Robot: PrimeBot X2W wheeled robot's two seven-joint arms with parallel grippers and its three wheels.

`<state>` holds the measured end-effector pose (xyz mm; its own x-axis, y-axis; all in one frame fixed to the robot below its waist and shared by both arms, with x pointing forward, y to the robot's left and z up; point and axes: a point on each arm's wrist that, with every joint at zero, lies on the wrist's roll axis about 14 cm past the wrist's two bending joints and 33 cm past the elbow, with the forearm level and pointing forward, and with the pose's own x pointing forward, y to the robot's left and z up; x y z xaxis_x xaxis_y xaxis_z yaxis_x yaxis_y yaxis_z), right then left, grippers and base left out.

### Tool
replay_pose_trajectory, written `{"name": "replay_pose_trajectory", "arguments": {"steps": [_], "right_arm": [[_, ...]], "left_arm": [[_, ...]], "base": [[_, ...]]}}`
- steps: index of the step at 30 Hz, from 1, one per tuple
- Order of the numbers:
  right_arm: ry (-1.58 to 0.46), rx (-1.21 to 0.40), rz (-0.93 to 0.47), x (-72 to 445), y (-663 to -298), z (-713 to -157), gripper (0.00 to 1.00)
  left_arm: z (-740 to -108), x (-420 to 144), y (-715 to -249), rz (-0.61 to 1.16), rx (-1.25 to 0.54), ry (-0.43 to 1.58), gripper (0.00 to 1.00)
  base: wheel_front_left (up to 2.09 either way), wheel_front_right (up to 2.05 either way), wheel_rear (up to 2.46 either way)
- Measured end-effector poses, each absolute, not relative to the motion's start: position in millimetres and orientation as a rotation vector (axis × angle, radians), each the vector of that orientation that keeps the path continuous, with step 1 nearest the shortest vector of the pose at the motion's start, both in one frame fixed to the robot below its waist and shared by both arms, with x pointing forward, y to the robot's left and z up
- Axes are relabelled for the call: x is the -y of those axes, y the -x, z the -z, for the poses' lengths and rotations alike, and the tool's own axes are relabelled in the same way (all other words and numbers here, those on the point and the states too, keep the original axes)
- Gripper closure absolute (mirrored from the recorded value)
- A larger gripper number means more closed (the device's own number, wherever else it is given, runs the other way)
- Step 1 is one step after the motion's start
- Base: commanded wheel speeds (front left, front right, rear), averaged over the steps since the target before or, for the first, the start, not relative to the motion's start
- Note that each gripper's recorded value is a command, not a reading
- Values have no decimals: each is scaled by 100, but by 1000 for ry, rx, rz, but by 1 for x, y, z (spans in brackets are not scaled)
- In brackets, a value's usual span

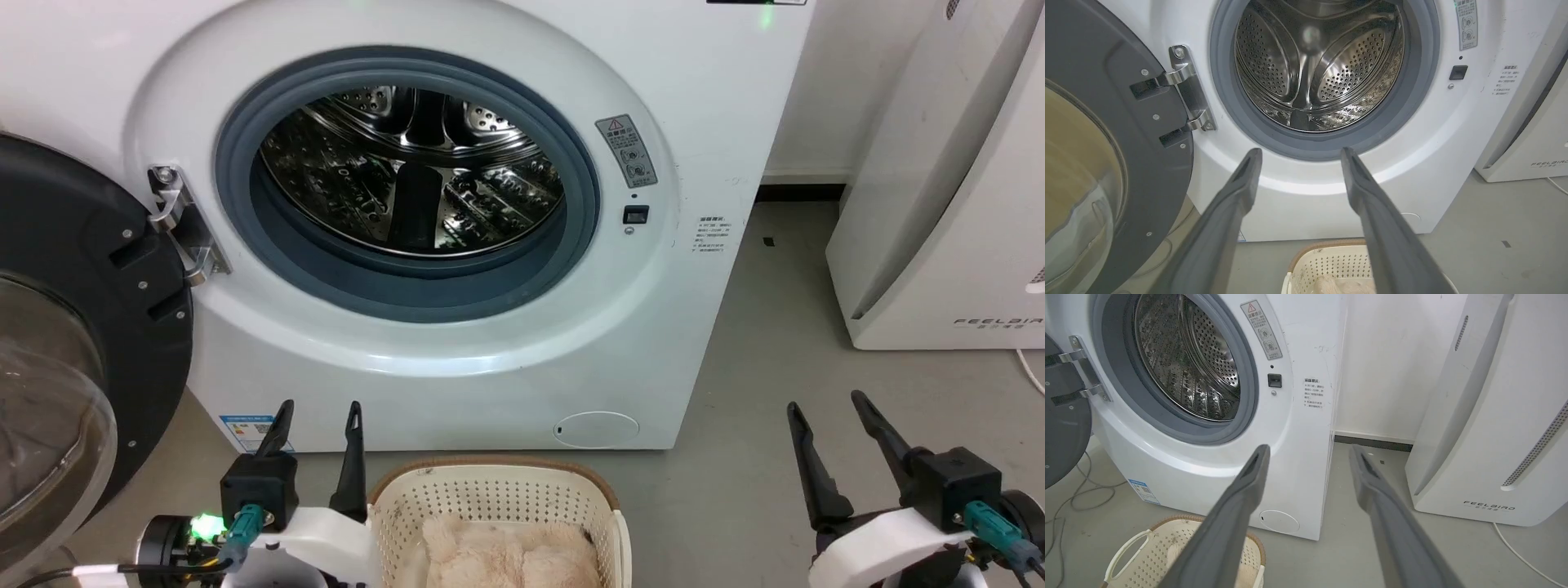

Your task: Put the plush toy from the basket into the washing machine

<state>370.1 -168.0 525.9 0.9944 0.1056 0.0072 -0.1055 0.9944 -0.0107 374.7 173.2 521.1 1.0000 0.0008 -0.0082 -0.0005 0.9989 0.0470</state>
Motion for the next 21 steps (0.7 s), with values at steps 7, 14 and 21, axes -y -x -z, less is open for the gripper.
{"name": "replay_pose_trajectory", "arguments": {"steps": [7, 14, 21], "right_arm": [[-17, 10, -94, 172, -372, -524, 0], [-37, 19, -78, 177, -379, -523, 0], [-51, 27, -62, 183, -387, -522, 0]], "left_arm": [[-512, -167, -384, 15, -28, -49, 0], [-497, -157, -399, 43, -65, -51, 0], [-473, -147, -412, 76, -127, -57, 0]], "base": [[0, 0, 0], [0, 0, 0], [0, 0, 0]]}}
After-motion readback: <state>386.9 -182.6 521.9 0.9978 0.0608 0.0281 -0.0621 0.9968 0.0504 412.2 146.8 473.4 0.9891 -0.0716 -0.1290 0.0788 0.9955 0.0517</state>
